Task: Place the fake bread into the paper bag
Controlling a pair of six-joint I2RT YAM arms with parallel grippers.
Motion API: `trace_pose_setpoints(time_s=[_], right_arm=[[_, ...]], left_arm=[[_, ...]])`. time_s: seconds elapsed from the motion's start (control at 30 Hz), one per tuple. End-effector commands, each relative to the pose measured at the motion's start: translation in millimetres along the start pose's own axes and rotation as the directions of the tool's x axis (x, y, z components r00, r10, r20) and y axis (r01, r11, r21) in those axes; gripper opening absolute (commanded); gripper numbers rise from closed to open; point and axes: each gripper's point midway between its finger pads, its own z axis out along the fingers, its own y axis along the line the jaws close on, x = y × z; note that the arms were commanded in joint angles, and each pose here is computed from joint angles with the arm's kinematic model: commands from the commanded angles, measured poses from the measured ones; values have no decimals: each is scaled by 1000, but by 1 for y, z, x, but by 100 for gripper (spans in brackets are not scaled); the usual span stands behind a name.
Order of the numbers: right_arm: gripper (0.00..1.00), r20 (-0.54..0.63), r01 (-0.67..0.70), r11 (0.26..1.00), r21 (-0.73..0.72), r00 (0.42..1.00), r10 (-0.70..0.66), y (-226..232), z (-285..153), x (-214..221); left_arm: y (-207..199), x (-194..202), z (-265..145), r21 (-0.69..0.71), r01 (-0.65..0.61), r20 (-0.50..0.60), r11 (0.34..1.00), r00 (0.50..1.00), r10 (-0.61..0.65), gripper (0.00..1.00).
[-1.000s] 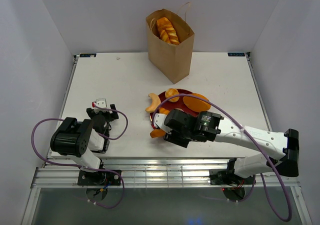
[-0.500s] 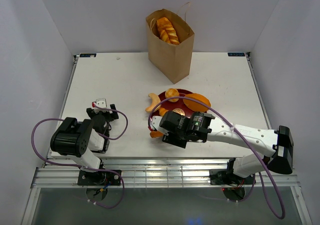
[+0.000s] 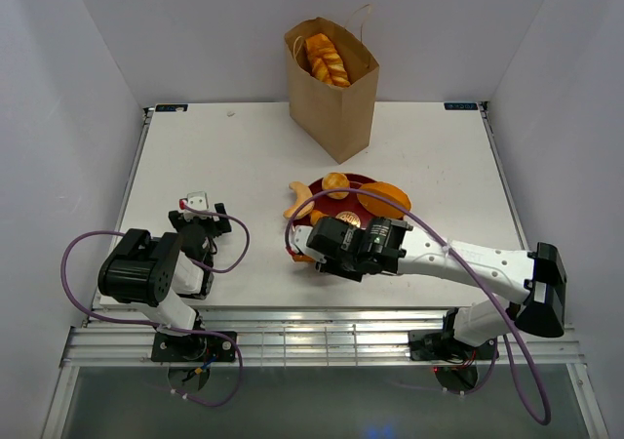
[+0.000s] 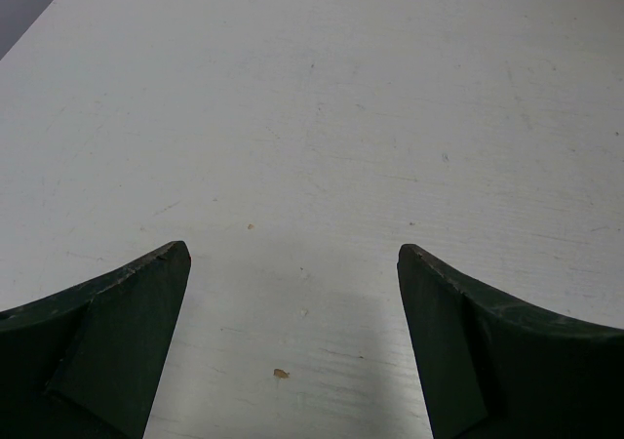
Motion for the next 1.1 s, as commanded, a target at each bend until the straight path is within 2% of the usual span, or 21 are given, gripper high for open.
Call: trace_pose_setpoints(time_s=[0.0,0.2,0.27,0.33,0.43,0.53,0.57,0.67,0.7,0.77,0.8,0.83,0.87,0.9,0.97,1.03,1.07], right_arm=[[31,116,-30,999,45,993,25,-15,-29,-24],[26,288,-97,993,72,955,72,-32,-69,-48],[23,397,-141,987,75,912,100,-39,-88,-62],[16,510,-188,979,79,852,123,-48,-111,-75],[8,607,-265,958,111,781,146,-65,-136,-84],[8,710,-353,926,134,687,158,-84,-163,-94],[8,755,-386,913,133,637,159,-91,-174,-102],[8,816,-454,877,156,560,145,-107,-196,-102],[8,853,-488,860,149,503,137,-115,-211,-105],[8,877,-544,820,179,466,118,-129,-225,-101],[8,908,-585,793,169,406,106,-138,-242,-103],[8,915,-632,749,200,395,89,-149,-250,-96],[8,930,-665,720,198,359,76,-156,-263,-91],[8,954,-718,673,176,292,62,-167,-281,-87],[8,971,-755,632,173,237,17,-177,-300,-82],[8,991,-812,572,118,128,-22,-188,-328,-73],[8,990,-820,556,134,130,-47,-191,-331,-70]], left_arm=[[-3,-33,5,15,49,119,999,992,-50,98],[-3,-33,5,15,48,118,999,992,-50,98],[-4,-32,4,16,48,116,999,992,-49,98],[-3,-32,5,15,48,116,999,992,-49,98],[-3,-33,5,15,48,118,999,992,-50,98],[-3,-32,5,15,48,116,999,992,-49,98],[-3,-33,5,15,49,119,999,992,-50,98],[-3,-33,5,15,49,119,999,992,-50,98],[-4,-33,4,16,48,118,999,992,-50,98],[-3,-33,5,15,48,118,999,992,-50,98],[-4,-32,4,16,48,116,999,992,-49,98],[-3,-32,5,15,48,116,999,992,-49,98],[-3,-32,5,15,48,116,999,992,-49,98],[-4,-33,4,16,48,118,999,992,-50,98],[-3,-33,5,15,48,118,999,992,-50,98],[-4,-34,5,17,49,121,999,991,-51,98],[-4,-33,4,16,48,118,999,992,-50,98]])
